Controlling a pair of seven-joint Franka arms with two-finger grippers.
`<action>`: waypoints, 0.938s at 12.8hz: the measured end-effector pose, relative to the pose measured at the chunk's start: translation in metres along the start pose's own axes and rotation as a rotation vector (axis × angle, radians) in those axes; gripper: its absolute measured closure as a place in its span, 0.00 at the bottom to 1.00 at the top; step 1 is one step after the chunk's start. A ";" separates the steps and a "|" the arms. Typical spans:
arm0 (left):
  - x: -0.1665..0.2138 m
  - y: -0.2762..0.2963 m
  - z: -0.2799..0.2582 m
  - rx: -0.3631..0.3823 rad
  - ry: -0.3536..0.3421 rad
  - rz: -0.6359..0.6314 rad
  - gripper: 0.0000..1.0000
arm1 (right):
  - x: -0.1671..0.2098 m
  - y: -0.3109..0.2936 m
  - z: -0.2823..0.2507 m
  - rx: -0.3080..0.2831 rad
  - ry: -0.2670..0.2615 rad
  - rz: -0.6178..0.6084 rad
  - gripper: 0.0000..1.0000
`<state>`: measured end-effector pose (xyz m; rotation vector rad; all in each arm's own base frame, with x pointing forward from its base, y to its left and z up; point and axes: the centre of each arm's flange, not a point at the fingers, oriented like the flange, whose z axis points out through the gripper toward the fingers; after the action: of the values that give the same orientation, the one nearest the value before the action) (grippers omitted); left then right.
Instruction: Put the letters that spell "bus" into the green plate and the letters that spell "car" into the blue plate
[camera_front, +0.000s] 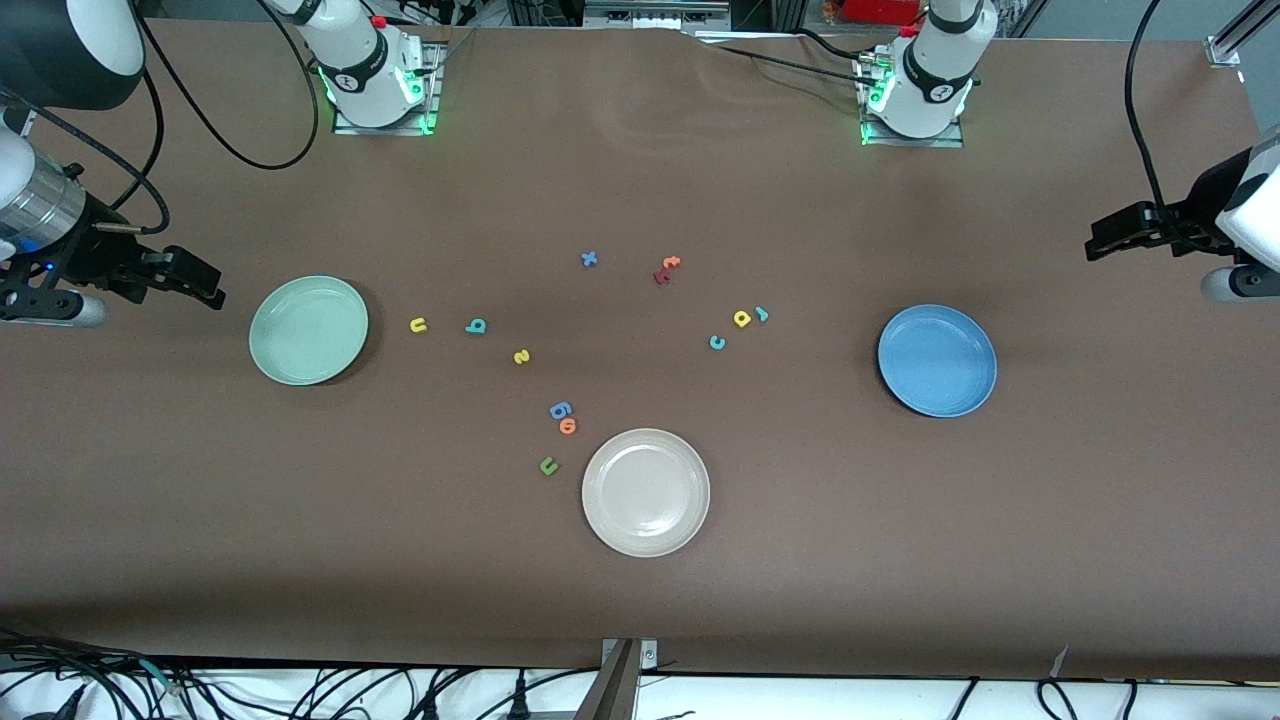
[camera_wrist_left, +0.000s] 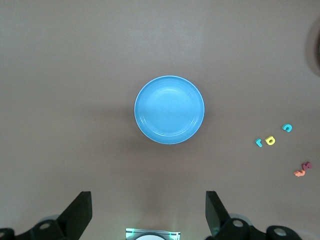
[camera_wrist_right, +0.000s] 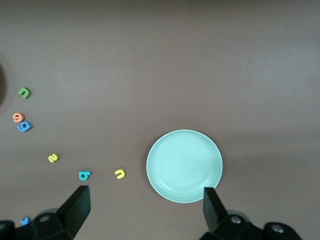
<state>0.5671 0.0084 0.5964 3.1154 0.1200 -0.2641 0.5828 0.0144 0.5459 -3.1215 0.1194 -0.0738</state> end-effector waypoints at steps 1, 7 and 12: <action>0.000 0.001 0.000 0.000 -0.001 0.001 0.00 | 0.000 0.000 0.000 0.000 0.000 0.000 0.00; 0.000 0.010 0.004 0.003 -0.008 0.012 0.00 | 0.000 0.000 0.000 0.000 0.000 0.000 0.00; 0.000 0.010 0.004 0.003 -0.009 0.012 0.00 | 0.001 0.000 0.007 -0.003 -0.018 0.007 0.00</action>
<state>0.5676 -0.0014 0.5922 3.1164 0.1002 -0.2780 0.5841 0.0148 0.5394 -3.1240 0.1296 -0.0457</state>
